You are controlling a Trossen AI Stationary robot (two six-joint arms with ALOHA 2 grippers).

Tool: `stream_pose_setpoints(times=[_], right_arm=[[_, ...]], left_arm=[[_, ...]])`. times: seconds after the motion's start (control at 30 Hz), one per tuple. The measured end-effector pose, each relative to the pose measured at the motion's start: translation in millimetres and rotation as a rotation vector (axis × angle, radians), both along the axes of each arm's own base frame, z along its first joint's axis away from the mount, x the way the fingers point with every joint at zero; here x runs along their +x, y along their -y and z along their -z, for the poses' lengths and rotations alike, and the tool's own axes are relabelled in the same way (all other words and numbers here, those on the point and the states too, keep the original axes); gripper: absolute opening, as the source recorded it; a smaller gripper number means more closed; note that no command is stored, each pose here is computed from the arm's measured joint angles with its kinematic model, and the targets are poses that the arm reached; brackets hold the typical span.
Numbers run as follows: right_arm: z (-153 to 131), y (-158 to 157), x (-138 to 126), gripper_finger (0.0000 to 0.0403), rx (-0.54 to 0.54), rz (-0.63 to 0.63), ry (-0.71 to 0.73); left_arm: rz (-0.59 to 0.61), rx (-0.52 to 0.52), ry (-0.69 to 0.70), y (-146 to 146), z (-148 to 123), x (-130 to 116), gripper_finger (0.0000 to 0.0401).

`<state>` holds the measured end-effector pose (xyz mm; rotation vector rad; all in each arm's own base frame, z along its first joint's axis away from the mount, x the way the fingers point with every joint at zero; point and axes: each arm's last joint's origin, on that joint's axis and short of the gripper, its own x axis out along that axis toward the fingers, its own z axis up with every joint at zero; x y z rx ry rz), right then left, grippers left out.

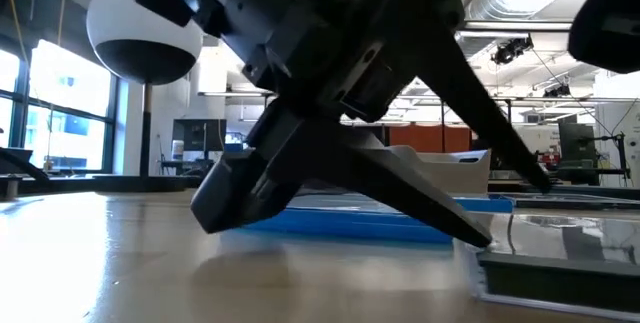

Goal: Pick & place jewel cases by type
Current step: Put the bottom black CD case into the black bin

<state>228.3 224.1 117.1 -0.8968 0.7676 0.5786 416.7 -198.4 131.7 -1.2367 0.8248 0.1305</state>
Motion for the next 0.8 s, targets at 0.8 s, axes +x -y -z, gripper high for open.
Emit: stream_pose_setpoints(times=[0.8], right_arm=[[0.9, -4.9, -6.0, 0.0197, -0.006, 0.044, 0.028]], left_arm=[[0.037, 0.127, -0.19, -34.1, -24.7, -15.0, 0.0117]])
